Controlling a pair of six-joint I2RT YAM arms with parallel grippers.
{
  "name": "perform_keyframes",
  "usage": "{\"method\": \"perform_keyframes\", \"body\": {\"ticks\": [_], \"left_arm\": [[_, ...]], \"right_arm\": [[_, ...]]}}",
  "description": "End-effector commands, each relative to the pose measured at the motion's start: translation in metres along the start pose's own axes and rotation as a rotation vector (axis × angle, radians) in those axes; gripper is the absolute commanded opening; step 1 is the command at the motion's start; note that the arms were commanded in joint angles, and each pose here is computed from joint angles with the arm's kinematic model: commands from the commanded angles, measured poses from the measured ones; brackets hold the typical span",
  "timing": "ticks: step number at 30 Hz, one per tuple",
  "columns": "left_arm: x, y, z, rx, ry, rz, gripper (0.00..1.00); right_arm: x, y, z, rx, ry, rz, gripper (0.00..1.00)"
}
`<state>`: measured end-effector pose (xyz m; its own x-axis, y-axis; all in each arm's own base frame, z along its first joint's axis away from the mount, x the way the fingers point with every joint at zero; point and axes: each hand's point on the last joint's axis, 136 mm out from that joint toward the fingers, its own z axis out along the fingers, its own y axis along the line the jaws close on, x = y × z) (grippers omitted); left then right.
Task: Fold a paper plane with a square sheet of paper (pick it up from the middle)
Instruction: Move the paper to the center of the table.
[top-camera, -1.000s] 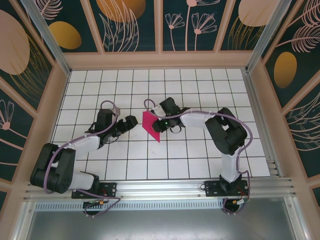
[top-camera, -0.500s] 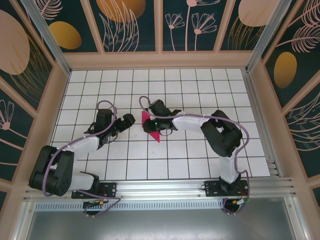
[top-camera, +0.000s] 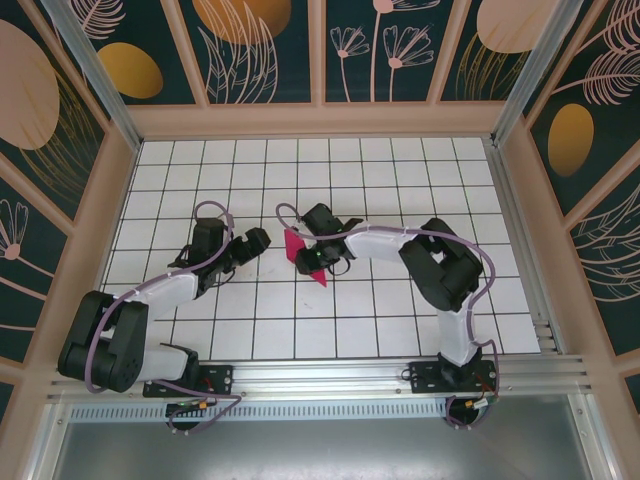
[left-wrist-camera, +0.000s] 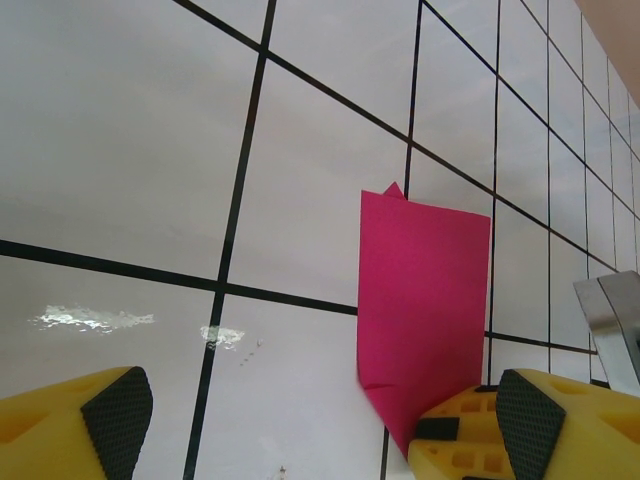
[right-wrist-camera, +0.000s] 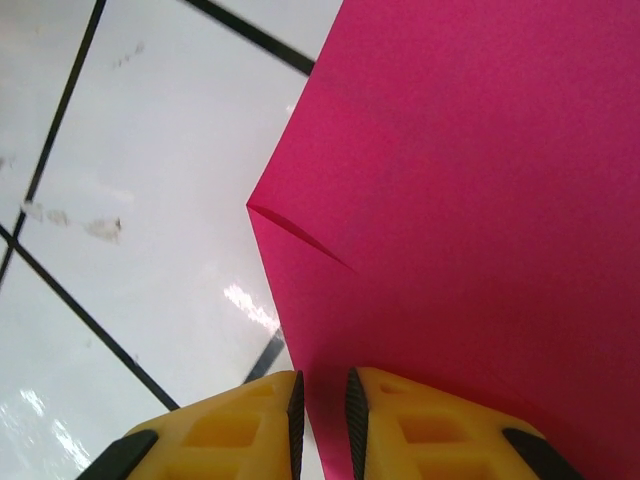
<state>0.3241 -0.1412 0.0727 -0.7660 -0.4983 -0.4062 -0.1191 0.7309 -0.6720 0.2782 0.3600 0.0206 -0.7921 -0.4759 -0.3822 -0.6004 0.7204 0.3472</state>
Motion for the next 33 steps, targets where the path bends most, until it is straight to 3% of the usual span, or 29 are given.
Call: {"method": "perform_keyframes", "body": {"ticks": [1,7,13,33], "left_arm": [[0.007,0.001,0.001,0.009,0.025,0.001,0.91],[0.011,-0.001,0.003,0.022,0.046,-0.003,0.9],[0.015,-0.004,0.003,0.035,0.057,-0.009,0.89],[0.06,-0.039,0.02,0.148,0.181,-0.03,0.87]], "right_arm": [[0.034,-0.022,-0.022,0.055,0.104,-0.09,0.21],[-0.01,-0.031,-0.063,0.08,-0.107,0.011,0.23],[-0.025,-0.031,-0.07,0.064,-0.23,0.208,0.25],[0.0,-0.059,-0.035,0.073,-0.156,0.322,0.22]]}}
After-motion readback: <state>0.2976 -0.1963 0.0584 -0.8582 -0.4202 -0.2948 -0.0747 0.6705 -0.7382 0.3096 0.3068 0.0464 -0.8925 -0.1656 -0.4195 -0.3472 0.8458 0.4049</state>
